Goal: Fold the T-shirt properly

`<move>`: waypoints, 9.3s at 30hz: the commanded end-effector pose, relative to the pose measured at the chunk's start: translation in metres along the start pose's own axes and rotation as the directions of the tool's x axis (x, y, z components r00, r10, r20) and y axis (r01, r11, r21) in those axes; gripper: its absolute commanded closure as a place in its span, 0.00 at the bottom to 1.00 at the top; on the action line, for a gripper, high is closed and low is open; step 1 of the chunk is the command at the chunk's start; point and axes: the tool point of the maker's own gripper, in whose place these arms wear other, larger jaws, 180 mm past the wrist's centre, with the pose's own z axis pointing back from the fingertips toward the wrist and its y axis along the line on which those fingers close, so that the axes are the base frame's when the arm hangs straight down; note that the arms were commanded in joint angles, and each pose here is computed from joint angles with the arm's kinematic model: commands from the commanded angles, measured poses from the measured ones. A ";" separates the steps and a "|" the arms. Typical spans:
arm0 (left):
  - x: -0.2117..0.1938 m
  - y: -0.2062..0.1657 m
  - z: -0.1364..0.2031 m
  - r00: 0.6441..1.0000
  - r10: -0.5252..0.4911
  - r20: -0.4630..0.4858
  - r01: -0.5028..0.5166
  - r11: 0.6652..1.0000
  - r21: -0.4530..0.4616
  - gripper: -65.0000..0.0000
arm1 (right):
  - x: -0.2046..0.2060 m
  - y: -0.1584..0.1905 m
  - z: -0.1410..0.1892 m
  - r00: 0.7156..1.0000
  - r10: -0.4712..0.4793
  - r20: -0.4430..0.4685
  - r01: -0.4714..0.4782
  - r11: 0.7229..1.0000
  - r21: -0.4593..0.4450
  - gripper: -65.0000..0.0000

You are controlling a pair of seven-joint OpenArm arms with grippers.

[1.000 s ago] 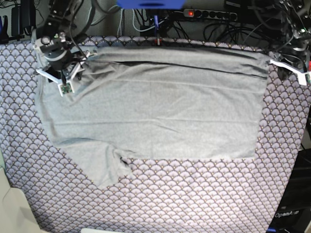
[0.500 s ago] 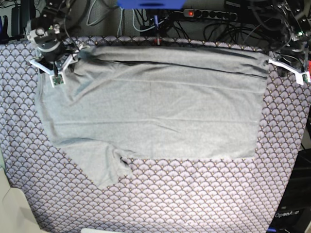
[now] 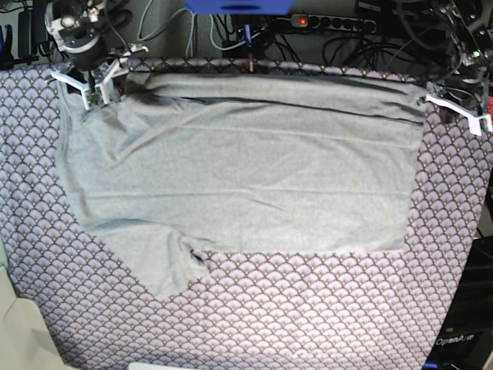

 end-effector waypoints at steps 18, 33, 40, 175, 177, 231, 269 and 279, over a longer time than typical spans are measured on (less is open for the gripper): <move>0.013 0.003 0.004 0.999 -0.021 0.040 0.021 1.000 0.001 1.00 | 0.018 0.021 0.000 0.997 0.018 0.071 -0.023 0.998 0.058 0.57; 0.010 -0.001 0.003 0.999 -0.002 0.041 0.002 1.000 -0.002 1.00 | 0.035 0.040 -0.007 0.993 0.034 0.115 -0.047 0.993 0.112 0.57; 0.009 0.000 0.004 0.999 -0.002 0.038 0.002 1.000 0.000 1.00 | 0.035 0.031 -0.022 0.993 0.049 0.111 -0.061 0.992 0.113 0.57; 0.020 -0.072 -0.009 0.970 -0.239 0.050 0.243 0.965 -0.103 0.60 | 0.146 -0.004 -0.085 0.919 0.333 0.210 -0.333 0.942 -0.036 0.90; 0.014 -0.071 -0.011 0.972 -0.233 0.036 0.235 0.966 -0.106 0.60 | 0.146 -0.004 -0.085 0.919 0.332 0.211 -0.332 0.943 -0.038 0.90; 0.050 -0.052 -0.045 0.999 -0.051 0.012 0.051 0.998 -0.047 1.00 | 0.122 -0.021 -0.082 0.934 0.323 0.154 -0.318 0.946 -0.056 0.90; 0.018 -0.078 -0.026 0.959 -0.278 -0.053 0.270 0.955 -0.124 1.00 | 0.102 -0.022 -0.079 0.943 0.311 0.117 -0.307 0.950 -0.047 0.90; 0.004 -0.081 -0.025 0.946 -0.316 -0.073 0.301 0.939 -0.166 1.00 | 0.103 -0.023 -0.079 0.943 0.311 0.118 -0.307 0.950 -0.048 0.90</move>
